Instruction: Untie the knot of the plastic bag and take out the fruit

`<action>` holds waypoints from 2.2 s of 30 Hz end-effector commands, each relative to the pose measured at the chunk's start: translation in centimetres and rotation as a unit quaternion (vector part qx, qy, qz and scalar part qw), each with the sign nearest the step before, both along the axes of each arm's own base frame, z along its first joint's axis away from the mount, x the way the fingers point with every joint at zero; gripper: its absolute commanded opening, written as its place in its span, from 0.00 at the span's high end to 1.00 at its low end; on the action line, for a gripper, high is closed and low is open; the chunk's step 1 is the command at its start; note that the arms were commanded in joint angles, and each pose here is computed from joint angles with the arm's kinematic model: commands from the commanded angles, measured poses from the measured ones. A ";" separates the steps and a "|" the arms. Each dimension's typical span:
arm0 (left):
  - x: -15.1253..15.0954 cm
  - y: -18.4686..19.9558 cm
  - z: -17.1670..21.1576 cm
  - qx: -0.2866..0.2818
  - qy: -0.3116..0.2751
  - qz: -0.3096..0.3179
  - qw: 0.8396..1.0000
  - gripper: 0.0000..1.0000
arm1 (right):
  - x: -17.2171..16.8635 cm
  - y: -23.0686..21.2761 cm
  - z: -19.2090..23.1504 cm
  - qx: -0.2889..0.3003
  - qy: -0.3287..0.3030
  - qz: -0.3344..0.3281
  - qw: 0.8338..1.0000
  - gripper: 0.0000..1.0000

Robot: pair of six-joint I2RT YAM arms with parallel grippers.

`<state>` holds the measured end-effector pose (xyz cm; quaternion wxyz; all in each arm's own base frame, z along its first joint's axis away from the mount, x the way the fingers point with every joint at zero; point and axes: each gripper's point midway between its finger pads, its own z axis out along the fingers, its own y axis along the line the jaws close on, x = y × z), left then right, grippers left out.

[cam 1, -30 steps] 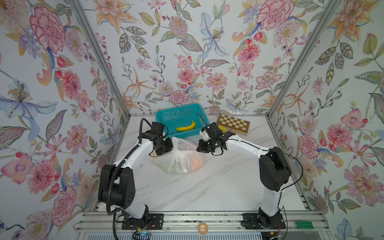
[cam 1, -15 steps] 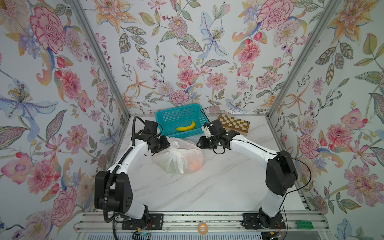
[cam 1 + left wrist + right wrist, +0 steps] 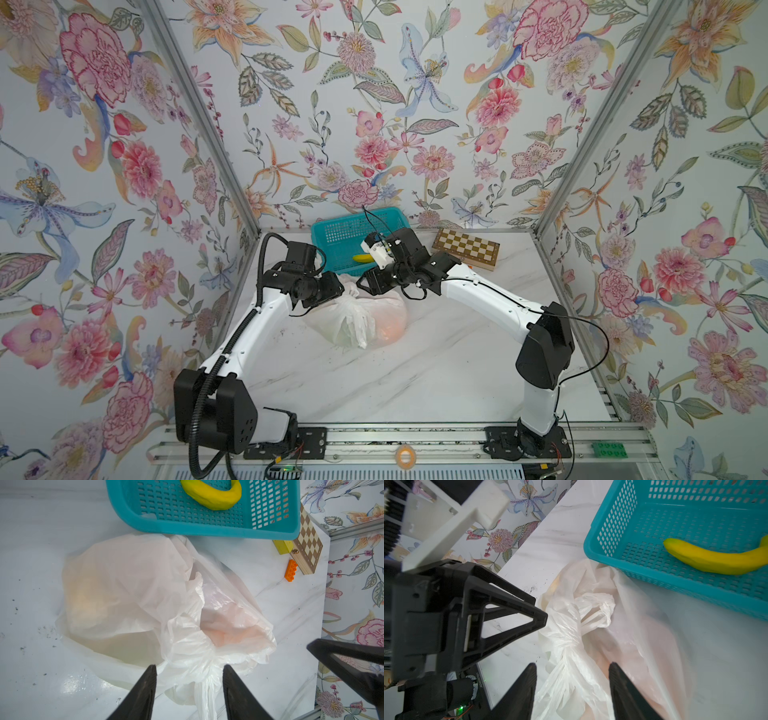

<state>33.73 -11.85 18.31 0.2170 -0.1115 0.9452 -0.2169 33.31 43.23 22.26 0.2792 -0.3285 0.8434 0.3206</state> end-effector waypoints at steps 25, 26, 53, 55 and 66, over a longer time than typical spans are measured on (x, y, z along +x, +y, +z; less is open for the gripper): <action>-2.3 -2.7 -6.2 -0.015 0.121 -0.059 0.991 0.73 | -3.2 0.1 -10.5 -0.125 0.077 0.088 0.985 0.46; -2.3 -2.8 -6.3 -0.017 0.122 -0.059 0.991 0.75 | -3.2 0.1 -10.7 -0.127 0.078 0.088 0.985 0.47; -2.6 2.7 -6.1 0.024 0.100 0.015 0.995 1.00 | 0.4 -5.5 -7.7 -0.099 0.074 -0.051 0.991 1.00; -2.5 3.4 -5.9 0.023 0.097 0.025 0.995 1.00 | 0.6 -6.2 -7.8 -0.092 0.081 -0.064 0.990 1.00; -2.4 5.7 -4.5 0.020 0.078 0.053 0.995 1.00 | 1.0 -8.3 -7.0 -0.048 0.098 -0.110 0.988 0.97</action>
